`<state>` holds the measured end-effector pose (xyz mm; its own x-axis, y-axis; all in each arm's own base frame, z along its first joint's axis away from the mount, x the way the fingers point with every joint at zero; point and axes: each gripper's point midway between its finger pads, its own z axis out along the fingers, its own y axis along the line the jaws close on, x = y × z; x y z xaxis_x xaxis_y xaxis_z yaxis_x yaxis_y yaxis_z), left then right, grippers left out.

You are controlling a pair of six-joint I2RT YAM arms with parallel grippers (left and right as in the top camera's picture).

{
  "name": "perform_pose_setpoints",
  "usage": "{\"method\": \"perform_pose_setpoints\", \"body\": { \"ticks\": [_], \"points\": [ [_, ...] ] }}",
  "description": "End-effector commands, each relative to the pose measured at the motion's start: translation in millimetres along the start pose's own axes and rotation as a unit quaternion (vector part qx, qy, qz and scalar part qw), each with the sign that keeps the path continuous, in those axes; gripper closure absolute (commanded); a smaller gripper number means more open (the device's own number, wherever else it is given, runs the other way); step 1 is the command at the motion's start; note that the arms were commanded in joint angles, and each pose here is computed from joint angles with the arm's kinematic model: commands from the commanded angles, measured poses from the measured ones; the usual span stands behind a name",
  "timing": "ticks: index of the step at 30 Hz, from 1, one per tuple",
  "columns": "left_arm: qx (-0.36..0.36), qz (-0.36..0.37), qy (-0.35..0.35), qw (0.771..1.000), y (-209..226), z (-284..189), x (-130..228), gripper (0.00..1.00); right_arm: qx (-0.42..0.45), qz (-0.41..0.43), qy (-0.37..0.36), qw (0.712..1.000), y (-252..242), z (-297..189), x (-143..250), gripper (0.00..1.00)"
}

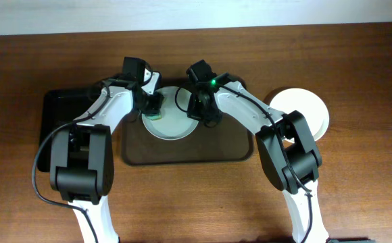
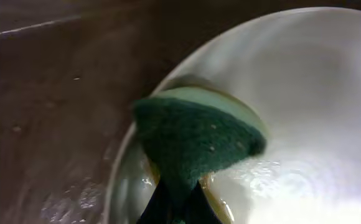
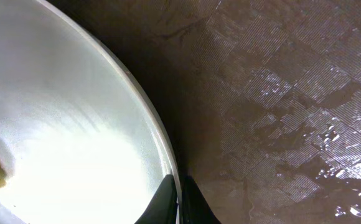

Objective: Clean dirty plates on tray and stack at the side
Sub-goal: 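Scrub the back pale plate with the sponge held in the left gripper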

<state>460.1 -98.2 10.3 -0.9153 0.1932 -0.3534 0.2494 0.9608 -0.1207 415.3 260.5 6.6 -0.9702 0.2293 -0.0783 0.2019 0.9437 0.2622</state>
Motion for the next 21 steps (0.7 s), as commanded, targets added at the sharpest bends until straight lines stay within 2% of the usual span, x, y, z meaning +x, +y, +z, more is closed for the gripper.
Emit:
{"method": "perform_pose_setpoints", "body": {
  "ticks": [1,3,5,7,9,14,17,21],
  "points": [
    [-0.064,-0.038,0.051,0.996,25.4,9.1,27.8,0.99,0.038,0.010,0.006,0.999,-21.7,15.7,4.3,0.96],
    [-0.018,-0.043,0.101,0.994,8.2,6.7,51.9,0.99,0.038,0.010,0.006,0.999,-21.7,15.7,4.4,0.96],
    [0.075,-0.004,0.129,0.989,-22.5,1.4,66.1,0.99,0.038,0.010,0.006,0.999,-21.7,15.7,4.3,0.96],
    [0.169,0.033,0.124,0.977,-52.5,-6.8,68.3,1.00,0.038,0.010,0.006,0.999,-21.6,15.7,4.3,0.96],
    [0.200,0.044,0.105,0.973,-62.3,-8.8,61.2,0.99,0.038,0.010,0.006,0.999,-21.7,15.7,4.4,0.96],
    [0.183,0.039,0.051,0.981,-57.4,-1.4,33.3,1.00,0.038,0.010,0.006,0.999,-21.7,15.7,4.3,0.96],
    [0.082,-0.005,0.015,0.997,-23.8,9.4,10.2,0.99,0.038,0.010,0.006,0.999,-21.7,15.7,4.3,0.96],
    [0.007,0.000,-0.031,0.999,2.2,11.3,-13.0,0.99,0.040,0.010,0.005,0.999,-22.1,15.7,3.9,0.96]
  ]
}}
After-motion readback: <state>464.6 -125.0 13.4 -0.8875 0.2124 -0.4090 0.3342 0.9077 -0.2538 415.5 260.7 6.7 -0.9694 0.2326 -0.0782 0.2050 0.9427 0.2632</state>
